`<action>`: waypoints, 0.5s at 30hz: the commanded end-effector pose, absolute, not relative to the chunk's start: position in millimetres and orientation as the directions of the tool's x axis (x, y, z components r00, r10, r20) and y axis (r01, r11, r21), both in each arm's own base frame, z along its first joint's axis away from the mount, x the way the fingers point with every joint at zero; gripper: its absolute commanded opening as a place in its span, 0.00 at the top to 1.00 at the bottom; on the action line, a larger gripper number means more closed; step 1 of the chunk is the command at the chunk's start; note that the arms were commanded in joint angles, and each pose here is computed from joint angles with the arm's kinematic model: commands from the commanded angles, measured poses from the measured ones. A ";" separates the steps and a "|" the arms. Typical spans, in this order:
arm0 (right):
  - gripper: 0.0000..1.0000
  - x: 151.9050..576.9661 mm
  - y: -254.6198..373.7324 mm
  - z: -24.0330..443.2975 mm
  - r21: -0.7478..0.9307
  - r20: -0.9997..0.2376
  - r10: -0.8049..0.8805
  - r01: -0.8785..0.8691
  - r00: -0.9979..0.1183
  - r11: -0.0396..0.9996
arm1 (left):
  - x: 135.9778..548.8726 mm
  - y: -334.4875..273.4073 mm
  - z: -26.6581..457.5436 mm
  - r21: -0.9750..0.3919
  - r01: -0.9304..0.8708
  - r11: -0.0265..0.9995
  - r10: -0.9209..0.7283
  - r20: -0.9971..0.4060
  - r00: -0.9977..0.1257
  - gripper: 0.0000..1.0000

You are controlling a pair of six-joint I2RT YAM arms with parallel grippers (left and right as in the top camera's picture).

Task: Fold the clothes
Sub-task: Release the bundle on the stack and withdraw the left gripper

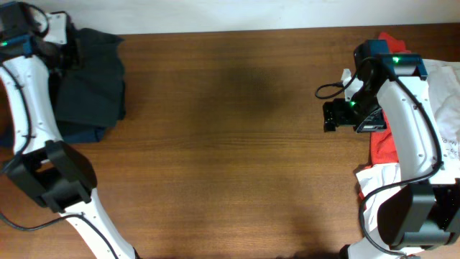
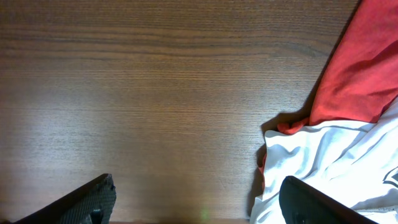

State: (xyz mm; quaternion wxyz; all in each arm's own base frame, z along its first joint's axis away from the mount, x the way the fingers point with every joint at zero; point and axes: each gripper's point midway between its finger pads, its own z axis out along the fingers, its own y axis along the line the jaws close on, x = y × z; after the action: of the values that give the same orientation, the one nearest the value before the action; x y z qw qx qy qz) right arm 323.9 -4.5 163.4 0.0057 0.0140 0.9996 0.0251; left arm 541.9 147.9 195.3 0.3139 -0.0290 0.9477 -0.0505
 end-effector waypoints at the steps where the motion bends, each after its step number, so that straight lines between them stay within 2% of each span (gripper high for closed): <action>1: 0.12 324.7 -5.6 171.9 0.055 -0.034 0.025 0.023 -0.999 0.998 | 536.5 189.8 181.5 -0.095 -0.113 0.989 -0.147 -0.579 -0.802 0.99; 4: 0.12 323.8 -5.6 171.8 0.056 -0.030 0.025 0.023 -0.999 0.998 | 530.4 220.8 177.7 -0.084 -0.168 0.982 -0.185 -0.586 -0.789 0.94; 5: 0.12 323.8 -5.6 171.8 0.056 -0.030 0.025 0.023 -0.999 0.998 | 529.2 227.0 178.6 -0.082 -0.178 0.981 -0.191 -0.591 -0.783 0.84; 6: 0.12 323.8 -5.6 171.8 0.056 -0.030 0.025 0.023 -0.999 0.998 | 527.7 232.7 179.2 -0.081 -0.187 0.979 -0.198 -0.595 -0.779 0.53; 7: 0.12 323.8 -5.6 171.8 0.056 -0.030 0.025 0.023 -0.999 0.998 | 526.2 238.2 179.8 -0.079 -0.196 0.977 -0.204 -0.598 -0.775 0.01; 12: 0.11 323.8 -5.7 171.8 0.055 -0.030 0.025 0.023 -0.999 0.998 | 519.2 253.4 180.0 -0.080 -0.225 0.971 -0.228 -0.599 -0.768 0.01; 15: 0.05 324.1 -5.6 171.5 0.056 -0.030 0.024 0.023 -0.999 0.998 | 526.6 234.9 180.9 -0.111 -0.179 0.978 -0.210 -0.602 -0.770 0.01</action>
State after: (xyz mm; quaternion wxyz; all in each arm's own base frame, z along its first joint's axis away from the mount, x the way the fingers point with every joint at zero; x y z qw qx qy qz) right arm 322.1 -4.4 163.4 0.0021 0.0116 0.9996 0.0252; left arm 517.5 251.0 176.0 0.3133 -0.1206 0.9419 -0.0076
